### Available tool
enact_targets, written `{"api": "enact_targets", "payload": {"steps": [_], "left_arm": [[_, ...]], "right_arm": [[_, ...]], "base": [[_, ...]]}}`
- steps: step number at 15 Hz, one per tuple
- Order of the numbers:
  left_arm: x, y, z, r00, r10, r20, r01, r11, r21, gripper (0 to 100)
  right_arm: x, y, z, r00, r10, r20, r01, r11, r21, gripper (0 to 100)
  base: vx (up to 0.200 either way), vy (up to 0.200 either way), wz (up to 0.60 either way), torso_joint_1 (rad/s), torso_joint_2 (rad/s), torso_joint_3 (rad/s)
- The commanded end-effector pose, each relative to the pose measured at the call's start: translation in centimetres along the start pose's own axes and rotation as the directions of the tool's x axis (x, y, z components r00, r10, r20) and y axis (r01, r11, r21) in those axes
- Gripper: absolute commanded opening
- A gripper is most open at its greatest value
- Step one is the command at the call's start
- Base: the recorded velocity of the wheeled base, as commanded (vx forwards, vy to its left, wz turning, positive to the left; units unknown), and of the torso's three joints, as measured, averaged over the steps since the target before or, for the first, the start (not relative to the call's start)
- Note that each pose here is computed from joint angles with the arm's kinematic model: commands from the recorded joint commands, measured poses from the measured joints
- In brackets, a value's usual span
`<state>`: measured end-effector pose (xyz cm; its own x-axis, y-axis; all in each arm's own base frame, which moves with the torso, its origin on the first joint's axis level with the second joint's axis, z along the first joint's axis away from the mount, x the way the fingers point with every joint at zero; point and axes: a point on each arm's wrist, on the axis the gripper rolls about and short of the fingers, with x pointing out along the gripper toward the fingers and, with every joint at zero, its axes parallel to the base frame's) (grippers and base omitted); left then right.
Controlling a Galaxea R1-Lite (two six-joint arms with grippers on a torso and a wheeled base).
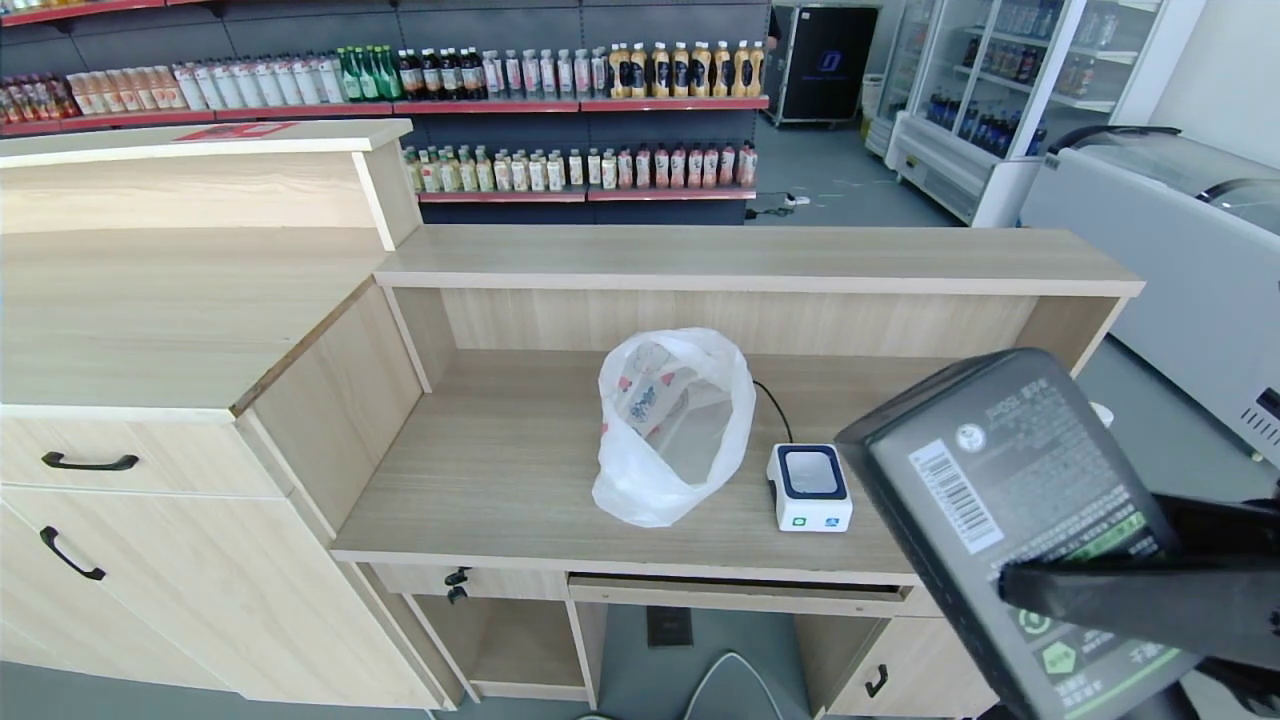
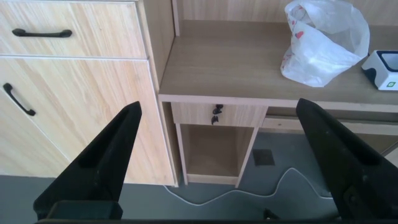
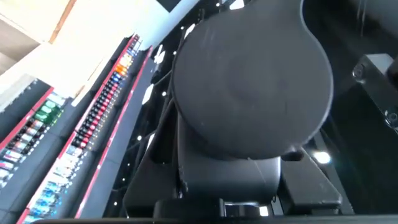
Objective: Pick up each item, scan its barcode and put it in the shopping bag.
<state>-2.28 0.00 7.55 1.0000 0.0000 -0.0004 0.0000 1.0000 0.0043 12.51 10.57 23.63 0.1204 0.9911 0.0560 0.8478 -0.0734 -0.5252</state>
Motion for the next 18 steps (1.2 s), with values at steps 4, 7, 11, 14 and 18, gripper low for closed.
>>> {"api": "enact_targets", "payload": {"steps": [4, 7, 11, 14, 18], "left_arm": [[0.0, 0.0, 0.0, 1.0, 0.0, 0.0, 0.0, 1.0, 0.0, 100], [0.0, 0.0, 0.0, 1.0, 0.0, 0.0, 0.0, 1.0, 0.0, 100], [0.0, 0.0, 0.0, 1.0, 0.0, 0.0, 0.0, 1.0, 0.0, 100], [0.0, 0.0, 0.0, 1.0, 0.0, 0.0, 0.0, 1.0, 0.0, 100], [0.0, 0.0, 0.0, 1.0, 0.0, 0.0, 0.0, 1.0, 0.0, 100]], "right_arm": [[-1.7, -1.2, 0.2, 1.0, 0.009, -0.004, -0.009, 1.0, -0.027, 0], [-2.2, -1.8, 0.6, 1.0, 0.007, 0.026, -0.006, 1.0, -0.028, 0], [-2.3, -2.2, 0.4, 1.0, -0.003, 0.02, 0.004, 0.999, -0.041, 0], [-2.3, -2.1, 0.6, 1.0, -0.004, 0.026, 0.005, 0.999, -0.037, 0], [-2.4, -2.1, 0.7, 0.999, 0.002, 0.032, -0.001, 0.999, -0.034, 0]], "base": [[0.0, 0.0, 0.0, 0.0, 0.0, 0.0], [0.0, 0.0, 0.0, 0.0, 0.0, 0.0], [0.0, 0.0, 0.0, 0.0, 0.0, 0.0], [0.0, 0.0, 0.0, 0.0, 0.0, 0.0], [0.0, 0.0, 0.0, 0.0, 0.0, 0.0]]}}
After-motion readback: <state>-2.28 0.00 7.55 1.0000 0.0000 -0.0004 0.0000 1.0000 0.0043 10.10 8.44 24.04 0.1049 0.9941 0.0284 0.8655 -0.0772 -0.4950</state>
